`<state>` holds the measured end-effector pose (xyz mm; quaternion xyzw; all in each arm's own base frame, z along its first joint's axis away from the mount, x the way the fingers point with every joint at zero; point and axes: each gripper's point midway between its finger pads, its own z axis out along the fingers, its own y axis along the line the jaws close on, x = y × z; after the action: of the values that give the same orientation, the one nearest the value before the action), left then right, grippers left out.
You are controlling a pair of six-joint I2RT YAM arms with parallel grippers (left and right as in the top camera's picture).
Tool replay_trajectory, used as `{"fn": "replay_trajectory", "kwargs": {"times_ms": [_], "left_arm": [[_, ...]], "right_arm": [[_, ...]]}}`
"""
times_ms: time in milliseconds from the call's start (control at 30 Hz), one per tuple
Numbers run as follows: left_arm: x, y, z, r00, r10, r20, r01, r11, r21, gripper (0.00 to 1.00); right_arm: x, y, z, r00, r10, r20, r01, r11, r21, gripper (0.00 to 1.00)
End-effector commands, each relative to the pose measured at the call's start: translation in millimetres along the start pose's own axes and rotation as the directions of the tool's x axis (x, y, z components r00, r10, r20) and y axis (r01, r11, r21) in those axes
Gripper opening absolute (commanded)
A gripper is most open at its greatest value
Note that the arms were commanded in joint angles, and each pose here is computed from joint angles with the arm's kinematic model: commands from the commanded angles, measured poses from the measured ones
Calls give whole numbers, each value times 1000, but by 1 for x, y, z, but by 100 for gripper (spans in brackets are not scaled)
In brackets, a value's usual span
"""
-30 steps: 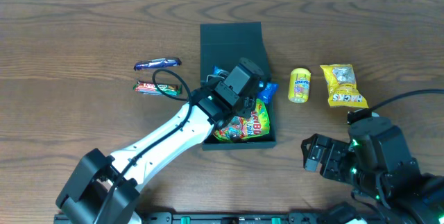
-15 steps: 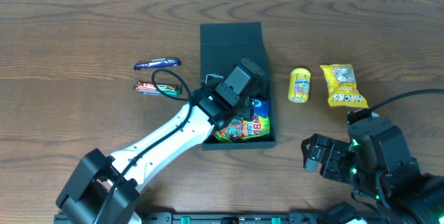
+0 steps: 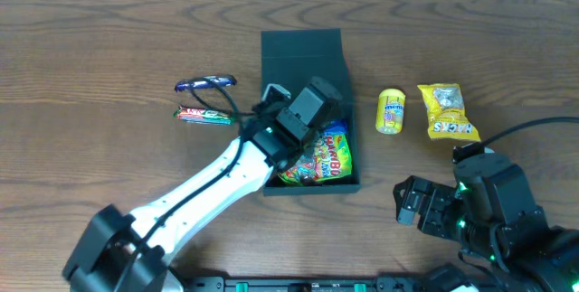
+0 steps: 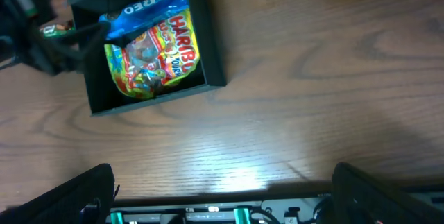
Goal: Pack container
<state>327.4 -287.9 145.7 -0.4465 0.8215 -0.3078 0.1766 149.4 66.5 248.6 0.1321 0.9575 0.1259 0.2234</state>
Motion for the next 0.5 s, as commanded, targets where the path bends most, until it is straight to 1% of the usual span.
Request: {"fn": "replay_trajectory", "kwargs": {"times_ms": [0, 33, 67, 133, 200, 267, 333, 433, 467], "left_arm": [[-43, -7, -32, 896, 393, 204, -391, 919, -53, 97], [-52, -6, -38, 851, 470, 234, -462, 882, -91, 95], [-63, -6, -47, 771, 582, 258, -563, 813, -148, 96], [-78, -6, -63, 609, 747, 269, -705, 664, -248, 95], [-91, -3, -78, 434, 868, 241, -794, 494, -354, 95], [-102, 1, -91, 300, 934, 196, -822, 357, -443, 95], [-111, 5, -99, 215, 965, 152, -824, 263, -502, 95], [-116, 12, -102, 111, 992, 66, -826, 129, -548, 95], [-116, 14, -103, 91, 995, 42, -828, 99, -552, 95]], "right_arm": [[0, -4, 1, 1000, -29, 1, 29, 999, 16, 99], [0, -4, 1, 999, -42, 0, 42, 999, 16, 99], [0, -4, 1, 998, -55, 1, 55, 998, 17, 99], [-1, -5, 1, 998, -66, 5, 66, 998, 23, 99], [-2, -7, 1, 997, -70, 14, 70, 997, 34, 99], [-4, -7, 1, 996, -85, 20, 84, 996, 38, 99], [-5, -7, 1, 995, -99, 24, 98, 995, 37, 99], [-8, -9, 1, 994, -99, 38, 97, 994, 54, 99], [-9, -10, 1, 994, -99, 44, 97, 993, 61, 99]]}}
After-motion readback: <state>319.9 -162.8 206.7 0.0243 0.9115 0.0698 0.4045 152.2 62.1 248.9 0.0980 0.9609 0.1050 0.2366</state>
